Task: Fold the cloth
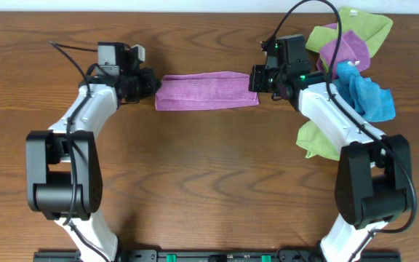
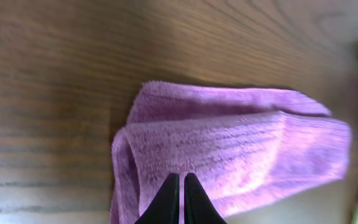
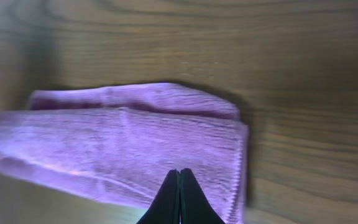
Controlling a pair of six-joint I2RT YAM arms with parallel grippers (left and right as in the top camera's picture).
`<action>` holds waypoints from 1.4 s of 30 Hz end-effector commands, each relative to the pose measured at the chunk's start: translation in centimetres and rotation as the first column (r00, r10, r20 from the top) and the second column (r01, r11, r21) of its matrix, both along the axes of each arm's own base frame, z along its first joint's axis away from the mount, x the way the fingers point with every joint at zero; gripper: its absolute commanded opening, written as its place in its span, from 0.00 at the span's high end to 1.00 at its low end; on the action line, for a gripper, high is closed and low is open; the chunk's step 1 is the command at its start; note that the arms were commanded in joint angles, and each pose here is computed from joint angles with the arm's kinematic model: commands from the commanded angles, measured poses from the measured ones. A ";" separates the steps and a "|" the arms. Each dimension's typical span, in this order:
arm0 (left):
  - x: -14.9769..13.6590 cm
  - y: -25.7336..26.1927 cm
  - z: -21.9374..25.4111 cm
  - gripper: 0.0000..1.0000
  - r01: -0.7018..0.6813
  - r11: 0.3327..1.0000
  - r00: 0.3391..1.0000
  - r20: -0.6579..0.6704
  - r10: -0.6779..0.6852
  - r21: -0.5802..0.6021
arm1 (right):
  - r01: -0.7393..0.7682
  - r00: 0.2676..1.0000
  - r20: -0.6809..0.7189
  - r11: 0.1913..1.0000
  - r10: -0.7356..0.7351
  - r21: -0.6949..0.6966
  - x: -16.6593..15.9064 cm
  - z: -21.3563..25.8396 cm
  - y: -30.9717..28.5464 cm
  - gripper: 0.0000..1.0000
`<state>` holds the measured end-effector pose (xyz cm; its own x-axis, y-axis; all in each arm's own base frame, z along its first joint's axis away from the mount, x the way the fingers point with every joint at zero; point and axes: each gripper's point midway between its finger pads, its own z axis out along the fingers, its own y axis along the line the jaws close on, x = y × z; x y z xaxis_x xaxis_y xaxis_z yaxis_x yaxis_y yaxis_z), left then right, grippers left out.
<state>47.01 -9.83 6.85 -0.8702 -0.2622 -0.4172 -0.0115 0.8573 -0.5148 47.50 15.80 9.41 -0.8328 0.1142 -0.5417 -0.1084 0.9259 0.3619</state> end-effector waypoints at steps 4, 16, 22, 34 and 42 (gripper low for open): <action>1.9 0.1 0.9 0.94 -0.036 0.963 0.991 0.134 0.000 0.266 | 0.048 0.998 0.033 0.989 -0.044 -0.140 0.6 -1.0 -0.6 0.99; 0.8 -0.5 -6.4 0.94 -0.001 0.945 1.000 -0.008 0.004 0.328 | 0.078 0.997 -0.017 0.988 -0.081 -0.136 0.4 -2.8 -1.0 0.99; 0.5 -1.0 -7.0 0.94 0.018 0.953 1.000 -0.026 -0.011 0.303 | 0.073 0.995 -0.059 0.994 -0.078 -0.085 0.4 -3.5 -1.9 0.15; 0.6 -1.0 -7.0 0.94 0.018 0.953 1.000 -0.025 -0.011 0.303 | -0.036 0.983 -0.167 0.967 0.080 0.253 0.3 -6.6 0.1 0.07; 0.6 -1.0 -7.0 0.94 0.018 0.953 1.000 -0.025 -0.011 0.302 | -0.048 0.967 -0.221 0.944 0.126 0.326 -0.6 -8.8 2.5 0.15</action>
